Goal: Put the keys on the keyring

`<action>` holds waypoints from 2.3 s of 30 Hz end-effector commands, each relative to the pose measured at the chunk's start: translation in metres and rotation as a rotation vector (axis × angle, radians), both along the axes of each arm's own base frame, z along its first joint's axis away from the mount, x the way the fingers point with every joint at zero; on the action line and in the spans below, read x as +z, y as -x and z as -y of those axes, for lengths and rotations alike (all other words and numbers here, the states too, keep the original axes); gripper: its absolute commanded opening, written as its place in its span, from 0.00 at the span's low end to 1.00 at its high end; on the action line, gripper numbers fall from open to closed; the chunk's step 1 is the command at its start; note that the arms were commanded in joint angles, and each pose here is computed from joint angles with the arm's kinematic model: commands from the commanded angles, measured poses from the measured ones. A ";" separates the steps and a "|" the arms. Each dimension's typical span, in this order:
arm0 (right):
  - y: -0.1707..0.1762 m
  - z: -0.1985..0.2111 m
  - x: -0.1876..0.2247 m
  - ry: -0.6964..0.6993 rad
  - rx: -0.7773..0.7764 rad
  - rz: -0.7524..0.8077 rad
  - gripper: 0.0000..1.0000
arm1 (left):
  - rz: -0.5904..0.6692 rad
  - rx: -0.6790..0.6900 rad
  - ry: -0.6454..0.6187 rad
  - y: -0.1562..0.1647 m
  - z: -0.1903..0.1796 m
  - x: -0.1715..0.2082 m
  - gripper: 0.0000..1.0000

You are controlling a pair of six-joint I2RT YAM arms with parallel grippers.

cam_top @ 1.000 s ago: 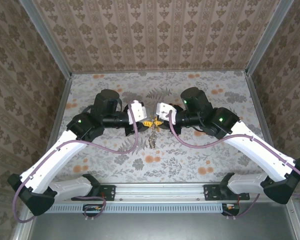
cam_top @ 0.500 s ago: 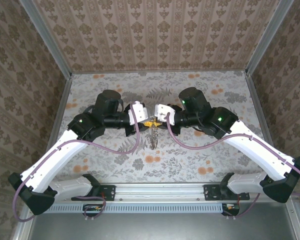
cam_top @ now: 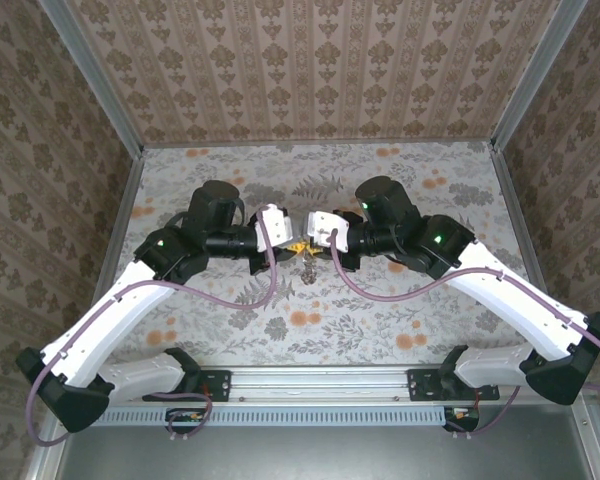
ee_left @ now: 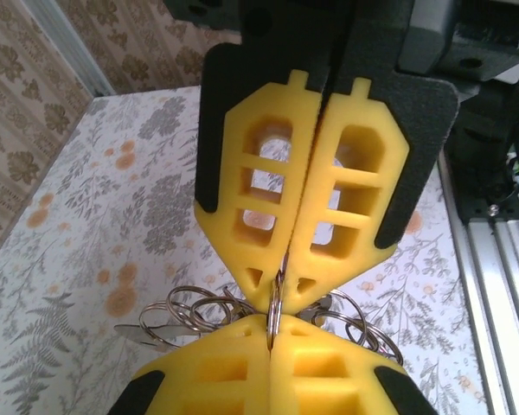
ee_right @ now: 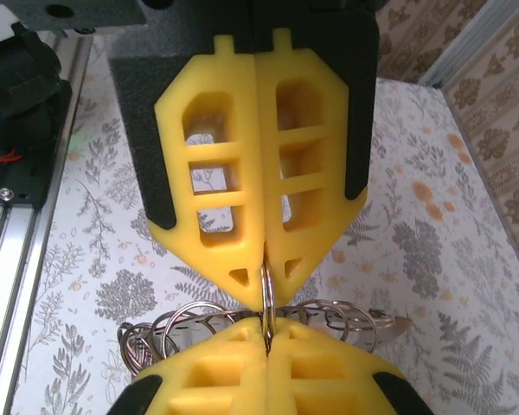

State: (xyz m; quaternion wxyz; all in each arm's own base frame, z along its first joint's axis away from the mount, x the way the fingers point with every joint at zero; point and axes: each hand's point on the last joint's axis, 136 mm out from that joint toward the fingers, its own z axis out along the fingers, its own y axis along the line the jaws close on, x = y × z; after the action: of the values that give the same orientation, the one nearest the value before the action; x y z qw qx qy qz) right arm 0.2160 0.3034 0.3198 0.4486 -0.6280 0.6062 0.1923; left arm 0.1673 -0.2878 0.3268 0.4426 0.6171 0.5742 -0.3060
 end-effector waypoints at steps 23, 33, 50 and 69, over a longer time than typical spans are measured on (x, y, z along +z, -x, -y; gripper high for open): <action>0.023 -0.006 0.030 -0.169 0.078 0.035 0.00 | -0.040 -0.101 0.293 0.022 -0.009 0.050 0.00; 0.004 0.000 0.015 -0.056 -0.022 0.003 0.00 | 0.096 0.052 -0.015 0.007 -0.020 0.025 0.26; 0.010 -0.003 0.015 -0.060 0.020 0.002 0.00 | 0.093 0.021 -0.086 0.004 -0.004 0.008 0.27; 0.021 -0.002 0.011 -0.084 0.054 -0.020 0.16 | 0.074 -0.040 0.039 0.016 -0.001 0.025 0.00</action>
State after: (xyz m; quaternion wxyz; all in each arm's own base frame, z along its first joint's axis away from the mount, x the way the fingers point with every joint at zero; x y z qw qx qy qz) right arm 0.2089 0.3031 0.3162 0.4470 -0.6170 0.6124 0.2111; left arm 0.1625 -0.2838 0.3236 0.4330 0.6428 0.5764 -0.2591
